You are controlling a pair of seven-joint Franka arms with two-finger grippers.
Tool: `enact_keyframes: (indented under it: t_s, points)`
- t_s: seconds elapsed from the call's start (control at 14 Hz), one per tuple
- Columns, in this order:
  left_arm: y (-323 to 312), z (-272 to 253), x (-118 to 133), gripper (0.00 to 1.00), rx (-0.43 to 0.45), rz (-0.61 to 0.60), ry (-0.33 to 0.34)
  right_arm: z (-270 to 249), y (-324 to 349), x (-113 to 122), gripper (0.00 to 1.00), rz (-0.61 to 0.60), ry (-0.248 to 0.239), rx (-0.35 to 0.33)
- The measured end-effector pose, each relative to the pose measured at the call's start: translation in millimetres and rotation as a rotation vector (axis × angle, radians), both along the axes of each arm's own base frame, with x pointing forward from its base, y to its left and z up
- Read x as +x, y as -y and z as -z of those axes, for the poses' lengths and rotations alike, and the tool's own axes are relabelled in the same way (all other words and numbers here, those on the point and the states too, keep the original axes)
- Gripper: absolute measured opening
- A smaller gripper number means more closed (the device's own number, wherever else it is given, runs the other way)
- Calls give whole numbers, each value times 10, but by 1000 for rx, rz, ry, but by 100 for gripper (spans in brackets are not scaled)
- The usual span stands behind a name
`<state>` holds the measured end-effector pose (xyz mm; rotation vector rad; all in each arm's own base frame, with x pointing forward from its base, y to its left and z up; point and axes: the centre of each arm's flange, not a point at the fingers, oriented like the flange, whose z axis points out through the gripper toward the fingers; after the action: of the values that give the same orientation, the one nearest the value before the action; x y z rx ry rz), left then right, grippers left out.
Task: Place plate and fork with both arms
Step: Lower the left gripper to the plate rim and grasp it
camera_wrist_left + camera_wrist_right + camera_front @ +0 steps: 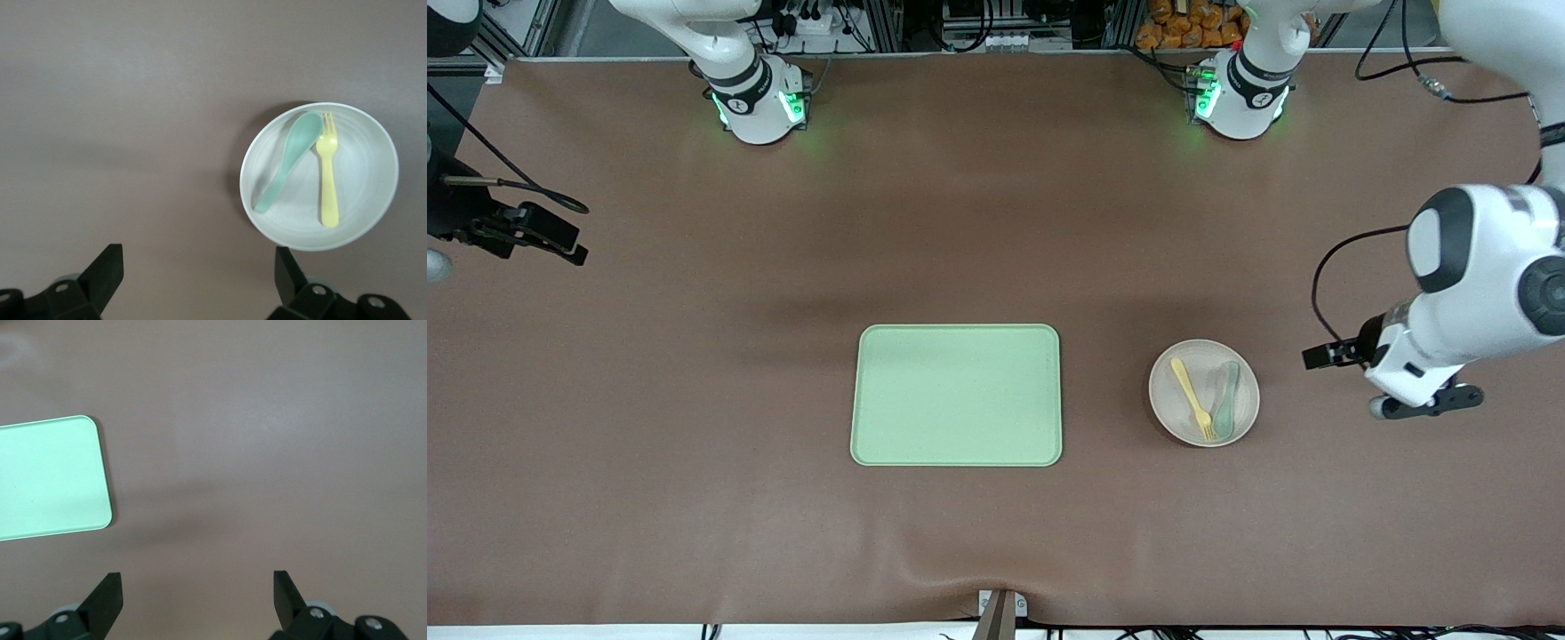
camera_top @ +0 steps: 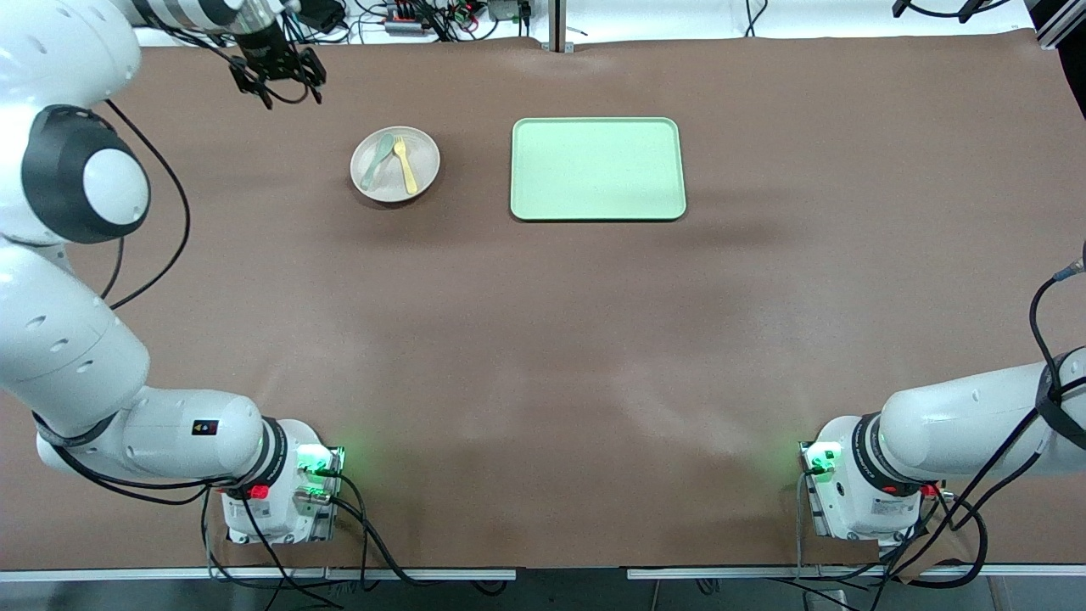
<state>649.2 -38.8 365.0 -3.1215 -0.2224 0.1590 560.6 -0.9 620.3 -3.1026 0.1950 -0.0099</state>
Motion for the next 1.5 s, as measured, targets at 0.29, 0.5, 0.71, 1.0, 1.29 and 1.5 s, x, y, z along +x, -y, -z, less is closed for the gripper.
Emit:
enact_keyframes:
  t_s: [0.29,0.5,0.71,1.0,1.29,1.5]
  points:
    - [36,662,-13,100,-6,5,23,1,0,0,100,0,0,0]
    - [107,954,-54,93,-13,16,36,1,0,0,100,0,0,0]
    - [179,1139,-46,81,-17,26,53,3,0,-1,100,0,-2,0]
    - [194,1417,-21,73,-21,27,72,3,-4,-2,100,0,-3,4]
    - [254,1569,-35,61,-27,35,66,4,-6,-3,100,0,-4,6]
    - [298,1616,-49,56,-31,41,58,5,-6,-5,100,0,-5,6]
